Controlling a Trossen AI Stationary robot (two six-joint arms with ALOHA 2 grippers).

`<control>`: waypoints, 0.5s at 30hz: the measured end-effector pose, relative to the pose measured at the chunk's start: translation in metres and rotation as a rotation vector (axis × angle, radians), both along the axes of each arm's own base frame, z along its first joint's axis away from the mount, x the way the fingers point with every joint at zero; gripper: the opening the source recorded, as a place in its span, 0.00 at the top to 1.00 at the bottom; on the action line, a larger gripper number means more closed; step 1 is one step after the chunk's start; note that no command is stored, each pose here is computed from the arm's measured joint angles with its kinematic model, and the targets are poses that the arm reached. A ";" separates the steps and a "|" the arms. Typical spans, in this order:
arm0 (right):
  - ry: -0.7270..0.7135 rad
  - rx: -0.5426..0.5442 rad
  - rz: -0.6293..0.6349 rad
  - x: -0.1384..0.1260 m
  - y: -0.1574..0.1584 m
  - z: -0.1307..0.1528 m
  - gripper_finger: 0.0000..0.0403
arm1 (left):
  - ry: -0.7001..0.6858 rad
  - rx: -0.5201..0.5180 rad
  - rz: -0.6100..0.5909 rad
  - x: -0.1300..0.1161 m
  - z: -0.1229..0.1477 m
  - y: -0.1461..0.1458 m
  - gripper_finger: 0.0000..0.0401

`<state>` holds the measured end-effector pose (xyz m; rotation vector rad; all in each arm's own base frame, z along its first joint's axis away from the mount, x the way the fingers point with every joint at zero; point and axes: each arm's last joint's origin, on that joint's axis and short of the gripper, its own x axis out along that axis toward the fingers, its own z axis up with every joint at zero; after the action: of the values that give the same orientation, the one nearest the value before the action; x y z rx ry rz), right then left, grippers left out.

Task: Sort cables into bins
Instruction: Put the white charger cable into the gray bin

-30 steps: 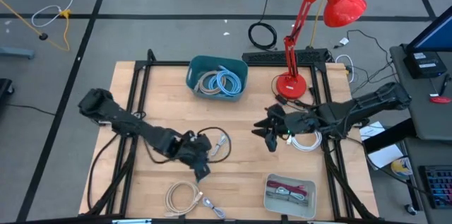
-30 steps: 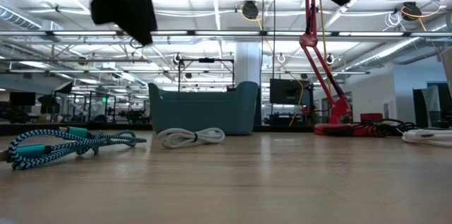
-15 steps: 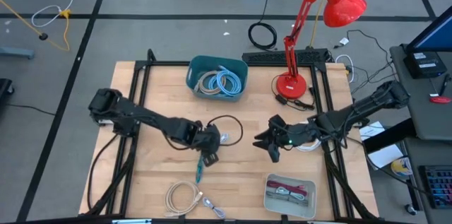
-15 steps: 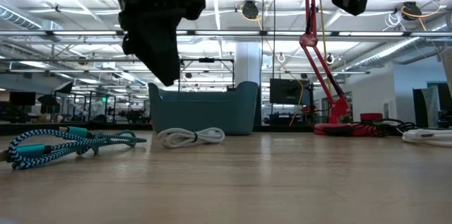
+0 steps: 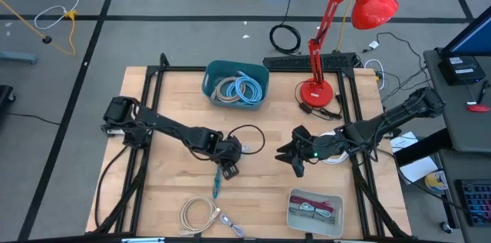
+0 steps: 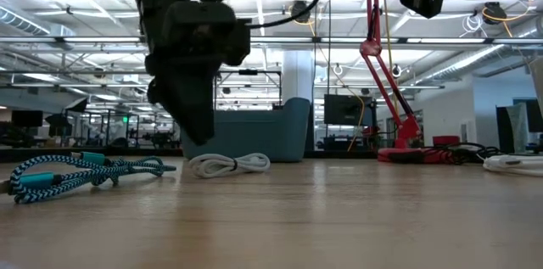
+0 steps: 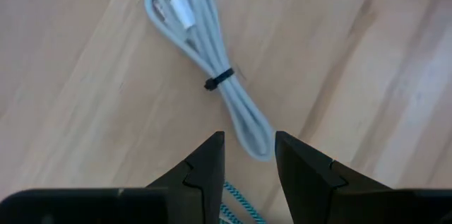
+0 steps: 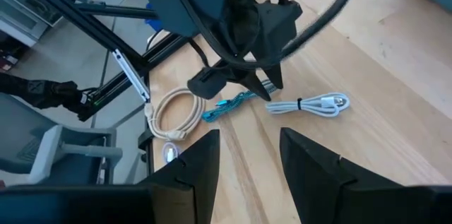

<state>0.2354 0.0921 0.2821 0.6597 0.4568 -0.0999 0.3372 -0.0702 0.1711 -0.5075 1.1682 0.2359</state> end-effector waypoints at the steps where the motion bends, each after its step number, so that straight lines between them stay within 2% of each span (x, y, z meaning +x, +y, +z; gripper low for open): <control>1: -0.001 0.001 -0.001 0.000 0.000 0.000 0.65 | 0.005 0.000 0.002 -0.001 -0.001 0.000 0.68; 8: -0.001 0.003 -0.005 0.000 0.000 0.000 0.65 | -0.003 -0.038 0.024 -0.008 -0.018 0.001 0.68; 15: -0.006 -0.008 -0.028 0.000 -0.001 0.000 0.65 | -0.063 -0.061 0.037 -0.003 -0.017 0.001 0.68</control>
<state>0.2355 0.0913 0.2823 0.6585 0.4413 -0.1263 0.3338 -0.0695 0.1540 -0.5864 1.1081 0.2154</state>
